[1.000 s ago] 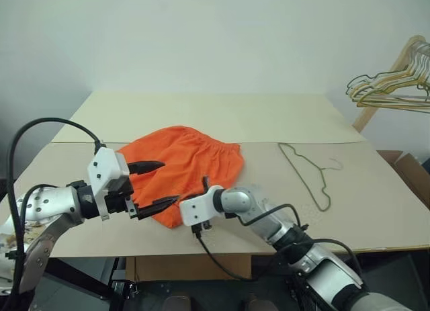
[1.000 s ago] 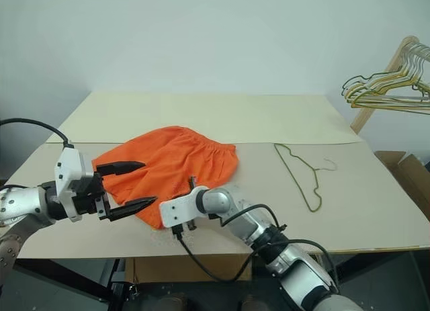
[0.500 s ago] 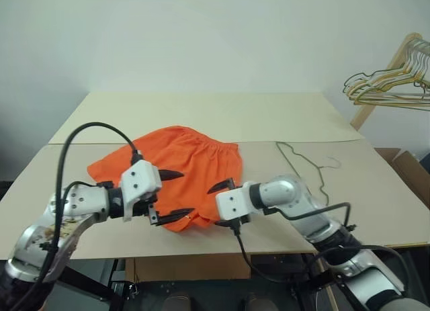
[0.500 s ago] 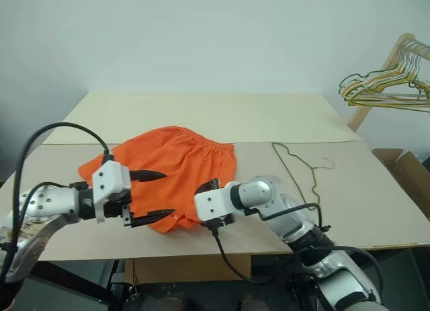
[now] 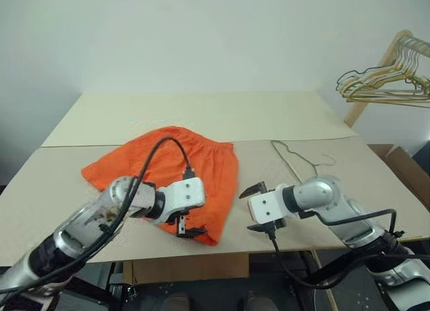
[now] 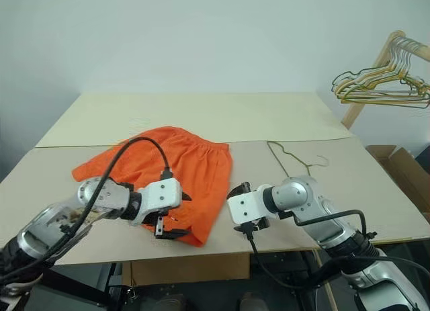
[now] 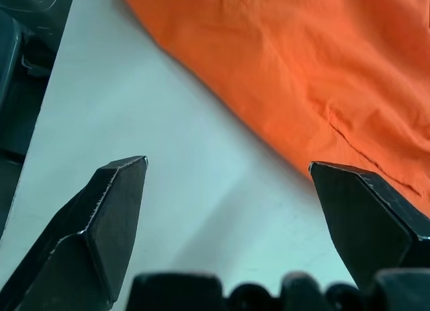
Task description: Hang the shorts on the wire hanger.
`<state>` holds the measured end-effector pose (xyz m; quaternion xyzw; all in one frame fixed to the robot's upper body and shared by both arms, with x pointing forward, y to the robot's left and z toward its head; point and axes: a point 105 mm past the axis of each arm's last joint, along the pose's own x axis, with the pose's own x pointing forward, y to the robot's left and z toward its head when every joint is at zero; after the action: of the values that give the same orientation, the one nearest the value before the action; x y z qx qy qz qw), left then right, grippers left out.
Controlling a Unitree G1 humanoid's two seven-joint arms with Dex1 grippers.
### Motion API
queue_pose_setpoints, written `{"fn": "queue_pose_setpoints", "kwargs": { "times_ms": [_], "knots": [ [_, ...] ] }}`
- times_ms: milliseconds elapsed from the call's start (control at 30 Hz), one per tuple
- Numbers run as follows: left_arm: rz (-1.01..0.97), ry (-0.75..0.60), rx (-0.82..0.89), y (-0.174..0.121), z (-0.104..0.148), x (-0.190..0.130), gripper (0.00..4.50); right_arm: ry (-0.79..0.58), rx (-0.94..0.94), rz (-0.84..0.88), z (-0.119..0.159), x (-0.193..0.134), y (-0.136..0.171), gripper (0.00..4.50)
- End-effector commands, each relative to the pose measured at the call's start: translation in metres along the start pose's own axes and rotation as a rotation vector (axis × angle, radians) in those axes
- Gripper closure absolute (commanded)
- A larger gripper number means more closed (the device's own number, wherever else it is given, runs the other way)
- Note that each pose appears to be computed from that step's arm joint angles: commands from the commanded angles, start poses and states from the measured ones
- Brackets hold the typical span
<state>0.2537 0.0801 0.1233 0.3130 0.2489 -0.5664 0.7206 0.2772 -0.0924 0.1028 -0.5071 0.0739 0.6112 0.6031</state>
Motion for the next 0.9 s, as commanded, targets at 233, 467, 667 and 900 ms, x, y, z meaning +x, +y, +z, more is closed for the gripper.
{"fn": "queue_pose_setpoints", "kwargs": {
  "times_ms": [233,467,667,900],
  "knots": [
    [0.095,0.223,-0.256,0.011,-0.006,0.034,0.00,0.033,0.005,-0.085,-0.007,-0.017,-0.011,0.04],
    [0.107,0.323,-0.271,0.007,-0.028,0.045,0.00,0.036,0.025,-0.095,-0.008,-0.019,-0.007,0.04],
    [0.099,0.357,-0.268,0.007,-0.039,0.044,1.47,0.033,0.032,-0.103,-0.007,-0.020,-0.007,0.00],
    [0.095,0.363,-0.285,0.008,-0.048,0.036,3.72,0.031,0.042,-0.113,-0.008,-0.021,-0.006,0.00]
  ]
}}
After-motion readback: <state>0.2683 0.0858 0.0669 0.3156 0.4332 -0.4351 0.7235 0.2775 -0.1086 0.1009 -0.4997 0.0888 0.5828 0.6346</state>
